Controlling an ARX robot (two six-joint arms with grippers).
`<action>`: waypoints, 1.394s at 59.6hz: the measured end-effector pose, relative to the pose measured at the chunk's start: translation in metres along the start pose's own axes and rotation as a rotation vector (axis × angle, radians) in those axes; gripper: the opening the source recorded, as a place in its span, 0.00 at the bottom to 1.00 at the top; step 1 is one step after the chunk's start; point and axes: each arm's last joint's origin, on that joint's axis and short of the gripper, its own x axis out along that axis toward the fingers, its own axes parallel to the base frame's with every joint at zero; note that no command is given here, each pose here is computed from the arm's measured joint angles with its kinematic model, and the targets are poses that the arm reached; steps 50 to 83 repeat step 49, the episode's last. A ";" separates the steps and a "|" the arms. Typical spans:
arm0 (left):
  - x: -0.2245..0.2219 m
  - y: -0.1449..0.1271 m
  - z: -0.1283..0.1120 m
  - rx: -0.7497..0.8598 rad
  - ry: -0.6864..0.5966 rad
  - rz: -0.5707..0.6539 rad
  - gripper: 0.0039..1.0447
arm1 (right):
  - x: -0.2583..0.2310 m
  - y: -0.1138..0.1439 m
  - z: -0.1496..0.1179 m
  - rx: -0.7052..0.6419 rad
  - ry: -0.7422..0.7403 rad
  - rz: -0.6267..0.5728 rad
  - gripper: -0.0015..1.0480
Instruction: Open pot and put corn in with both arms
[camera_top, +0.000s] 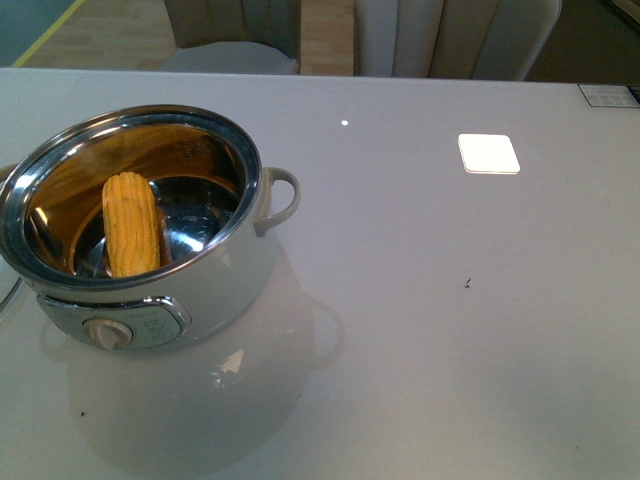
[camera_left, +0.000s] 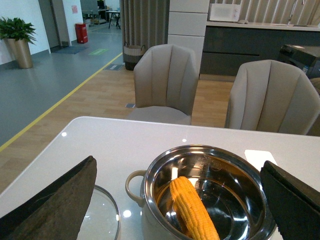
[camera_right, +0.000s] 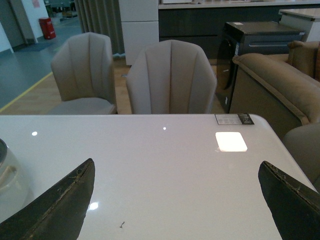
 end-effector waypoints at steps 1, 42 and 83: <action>0.000 0.000 0.000 0.000 0.000 0.000 0.94 | 0.000 0.000 0.000 0.000 0.000 0.000 0.92; 0.000 0.000 0.000 0.000 0.000 0.000 0.94 | 0.000 0.000 0.000 0.000 0.000 0.000 0.92; 0.000 0.000 0.000 0.000 0.000 0.000 0.94 | 0.000 0.000 0.000 0.000 0.000 0.000 0.92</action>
